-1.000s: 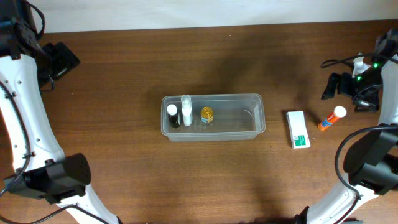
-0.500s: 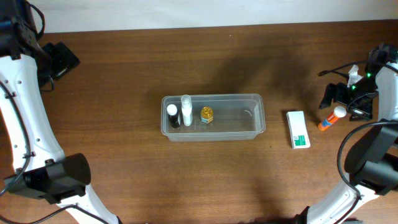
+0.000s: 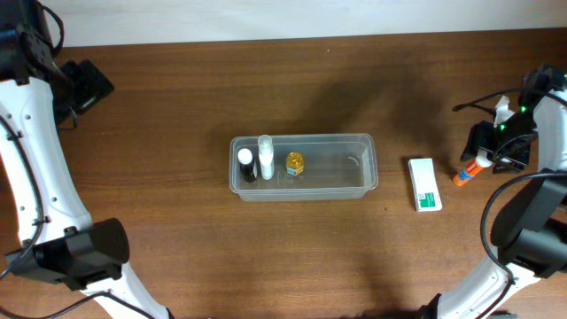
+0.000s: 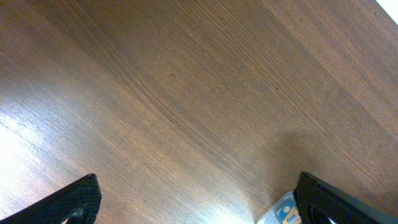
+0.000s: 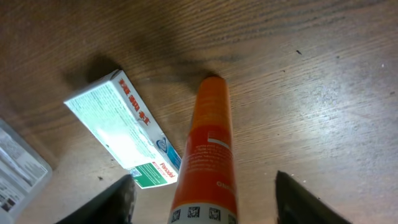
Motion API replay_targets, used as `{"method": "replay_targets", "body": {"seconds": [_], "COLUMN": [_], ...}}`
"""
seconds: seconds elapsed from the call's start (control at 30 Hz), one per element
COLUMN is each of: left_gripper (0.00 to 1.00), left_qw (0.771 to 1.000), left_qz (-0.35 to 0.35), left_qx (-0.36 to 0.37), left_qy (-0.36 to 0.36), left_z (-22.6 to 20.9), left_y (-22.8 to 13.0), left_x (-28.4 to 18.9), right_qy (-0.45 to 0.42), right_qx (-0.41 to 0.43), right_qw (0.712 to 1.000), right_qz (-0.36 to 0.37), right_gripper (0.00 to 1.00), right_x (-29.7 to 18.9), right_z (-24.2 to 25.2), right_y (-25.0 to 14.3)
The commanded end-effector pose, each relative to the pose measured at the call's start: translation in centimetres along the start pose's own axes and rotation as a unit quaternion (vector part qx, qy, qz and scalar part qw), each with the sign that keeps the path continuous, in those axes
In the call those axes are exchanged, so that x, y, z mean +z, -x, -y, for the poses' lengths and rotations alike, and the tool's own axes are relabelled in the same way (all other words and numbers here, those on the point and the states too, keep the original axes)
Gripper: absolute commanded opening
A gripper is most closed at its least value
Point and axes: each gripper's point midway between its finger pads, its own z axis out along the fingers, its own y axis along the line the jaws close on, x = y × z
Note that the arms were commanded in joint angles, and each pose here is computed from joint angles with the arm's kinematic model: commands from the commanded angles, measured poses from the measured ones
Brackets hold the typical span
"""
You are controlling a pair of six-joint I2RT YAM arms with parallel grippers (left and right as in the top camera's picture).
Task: Pack container
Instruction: 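Lower the right gripper and grasp the orange tube's body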
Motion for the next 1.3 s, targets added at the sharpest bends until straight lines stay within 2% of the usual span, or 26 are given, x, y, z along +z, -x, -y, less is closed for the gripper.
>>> {"method": "replay_targets", "body": {"seconds": [0.0, 0.5, 0.57, 1.27], "left_gripper": [1.0, 1.0, 1.0, 1.0], "left_qw": [1.0, 1.0, 1.0, 1.0], "left_qz": [0.008, 0.008, 0.008, 0.008], "left_qx": [0.006, 0.006, 0.006, 0.006], "left_qy": [-0.005, -0.005, -0.005, -0.005], "left_z": [0.0, 0.0, -0.1, -0.1], "left_y": [0.1, 0.1, 0.1, 0.1], "left_x": [-0.6, -0.6, -0.6, -0.6], "right_qy": [-0.009, -0.013, -0.013, -0.012], "right_qx": [0.007, 0.005, 0.005, 0.01], "right_qw": [1.0, 1.0, 1.0, 1.0], "right_qz": [-0.006, 0.01, 0.01, -0.014], "right_gripper": [0.59, 0.59, 0.56, 0.53], "right_x": [0.3, 0.3, 0.3, 1.9], "right_z": [0.6, 0.7, 0.7, 0.8], "right_y": [-0.2, 0.6, 0.6, -0.6]}}
